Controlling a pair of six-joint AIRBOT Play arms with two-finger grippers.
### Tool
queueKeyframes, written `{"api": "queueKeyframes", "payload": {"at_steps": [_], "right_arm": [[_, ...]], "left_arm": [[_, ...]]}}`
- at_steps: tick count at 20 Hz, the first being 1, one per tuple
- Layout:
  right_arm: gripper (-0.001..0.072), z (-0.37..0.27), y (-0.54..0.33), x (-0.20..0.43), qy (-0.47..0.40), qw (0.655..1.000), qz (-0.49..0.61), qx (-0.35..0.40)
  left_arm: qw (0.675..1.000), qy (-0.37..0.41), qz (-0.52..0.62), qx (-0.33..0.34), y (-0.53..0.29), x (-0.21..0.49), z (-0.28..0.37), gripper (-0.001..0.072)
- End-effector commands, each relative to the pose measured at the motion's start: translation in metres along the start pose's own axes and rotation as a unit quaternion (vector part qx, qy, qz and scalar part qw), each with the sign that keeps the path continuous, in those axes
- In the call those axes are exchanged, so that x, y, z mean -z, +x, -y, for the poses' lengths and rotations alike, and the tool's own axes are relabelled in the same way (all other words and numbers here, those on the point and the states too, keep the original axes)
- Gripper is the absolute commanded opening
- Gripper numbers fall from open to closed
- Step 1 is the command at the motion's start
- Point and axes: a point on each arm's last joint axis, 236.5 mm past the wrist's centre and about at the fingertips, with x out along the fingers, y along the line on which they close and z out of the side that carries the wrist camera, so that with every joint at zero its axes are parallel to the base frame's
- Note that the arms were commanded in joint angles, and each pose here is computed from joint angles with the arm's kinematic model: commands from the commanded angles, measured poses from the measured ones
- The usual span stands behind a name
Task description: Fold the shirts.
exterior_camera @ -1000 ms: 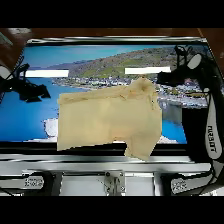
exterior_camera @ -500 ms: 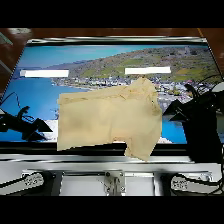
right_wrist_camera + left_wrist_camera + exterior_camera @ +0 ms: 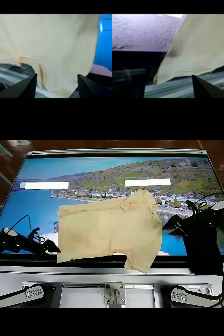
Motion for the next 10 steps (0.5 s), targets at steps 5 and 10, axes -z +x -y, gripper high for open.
{"api": "queueKeyframes", "payload": {"at_steps": [5,10], "right_arm": [[0.0623,0.005,0.0,-0.002,0.015,1.0,0.005,0.01],[0.0622,0.046,0.001,0.019,0.046,0.994,-0.033,0.091]], "left_arm": [[1.0,0.006,0.017,0.011,0.032,0.0,0.015,0.0698],[0.999,-0.014,0.038,0.026,0.031,-0.01,0.022,0.0095]]}}
